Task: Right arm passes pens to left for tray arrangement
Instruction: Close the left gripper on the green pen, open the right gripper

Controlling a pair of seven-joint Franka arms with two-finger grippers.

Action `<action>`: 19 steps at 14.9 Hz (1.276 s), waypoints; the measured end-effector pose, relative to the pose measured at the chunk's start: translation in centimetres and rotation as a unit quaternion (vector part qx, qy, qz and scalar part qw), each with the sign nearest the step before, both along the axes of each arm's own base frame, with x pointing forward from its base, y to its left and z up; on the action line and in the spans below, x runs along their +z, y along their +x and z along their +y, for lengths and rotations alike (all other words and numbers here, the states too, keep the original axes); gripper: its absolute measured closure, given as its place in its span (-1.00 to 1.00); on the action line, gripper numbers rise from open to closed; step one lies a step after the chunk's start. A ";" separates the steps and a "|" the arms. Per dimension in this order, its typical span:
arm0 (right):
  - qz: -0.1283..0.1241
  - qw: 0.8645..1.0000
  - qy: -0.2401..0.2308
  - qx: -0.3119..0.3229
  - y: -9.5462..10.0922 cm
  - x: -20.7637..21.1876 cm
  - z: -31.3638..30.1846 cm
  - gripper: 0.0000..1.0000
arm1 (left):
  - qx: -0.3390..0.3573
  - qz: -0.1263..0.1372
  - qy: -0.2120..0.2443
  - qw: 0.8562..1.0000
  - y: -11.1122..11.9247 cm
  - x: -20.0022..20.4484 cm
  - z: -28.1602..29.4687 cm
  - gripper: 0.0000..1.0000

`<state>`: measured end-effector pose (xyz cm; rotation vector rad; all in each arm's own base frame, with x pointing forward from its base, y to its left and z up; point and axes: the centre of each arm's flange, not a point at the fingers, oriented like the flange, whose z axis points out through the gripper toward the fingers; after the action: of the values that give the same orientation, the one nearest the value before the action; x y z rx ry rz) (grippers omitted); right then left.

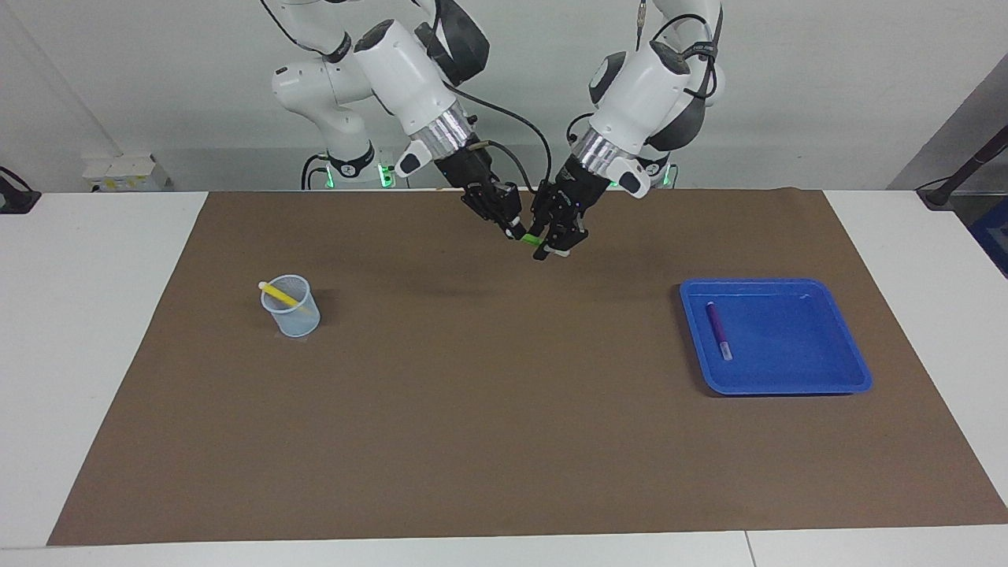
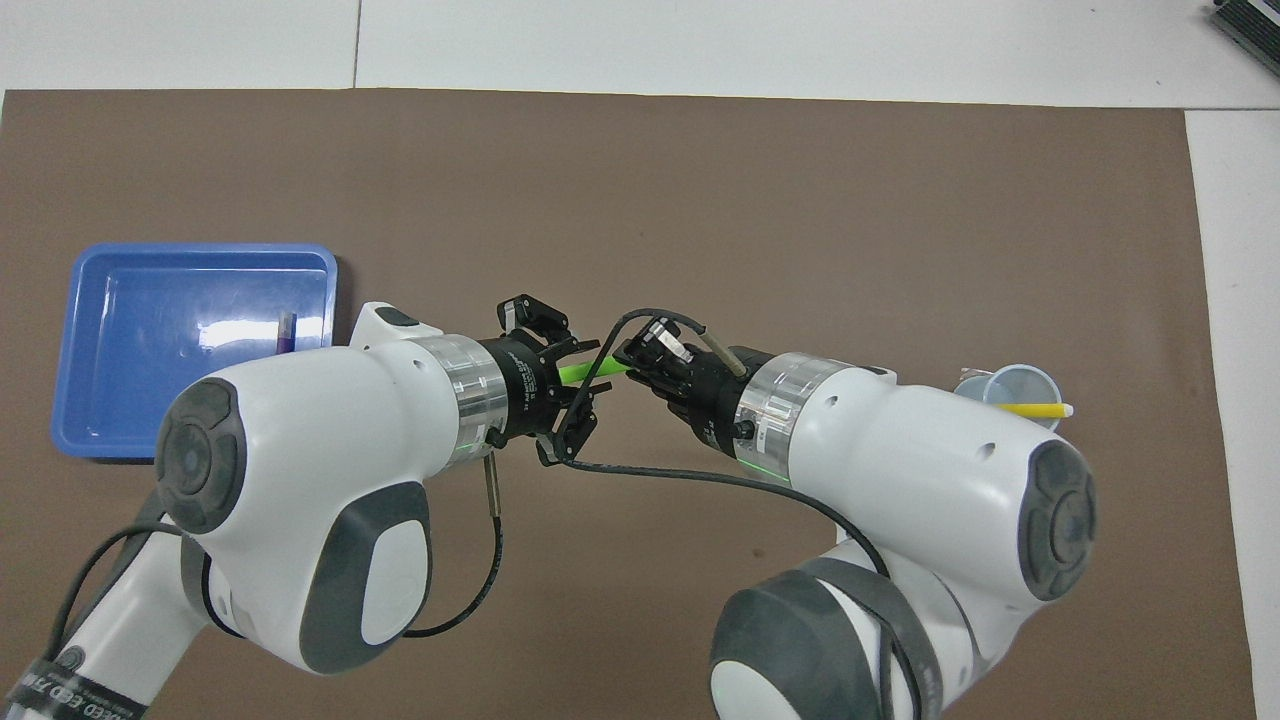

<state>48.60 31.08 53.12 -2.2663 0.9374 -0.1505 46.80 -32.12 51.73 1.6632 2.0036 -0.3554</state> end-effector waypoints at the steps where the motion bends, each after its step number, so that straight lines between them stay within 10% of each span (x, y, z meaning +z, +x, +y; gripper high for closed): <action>1: 0.000 1.000 0.000 0.000 0.0 0.0 0.0 0.63 | -0.002 0.000 0.001 1.000 0.0 0.2 0.2 0.20; 3: 0.001 1.000 -0.001 0.001 0.0 -0.1 0.0 0.63 | -0.015 0.001 0.007 1.000 -0.2 0.3 0.3 0.66; 13: 0.010 1.000 -0.004 0.009 -0.4 0.0 0.1 0.59 | -0.047 -0.003 0.017 0.999 -0.5 0.4 0.5 0.66; 19: 0.024 0.998 -0.025 0.044 -0.3 -0.7 -0.8 -0.58 | -0.118 -0.010 0.039 0.992 -0.9 0.2 1.2 0.66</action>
<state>48.29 30.33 52.40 -2.3629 0.8642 -0.0825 45.94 -30.96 51.90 1.9509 1.8314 -0.3442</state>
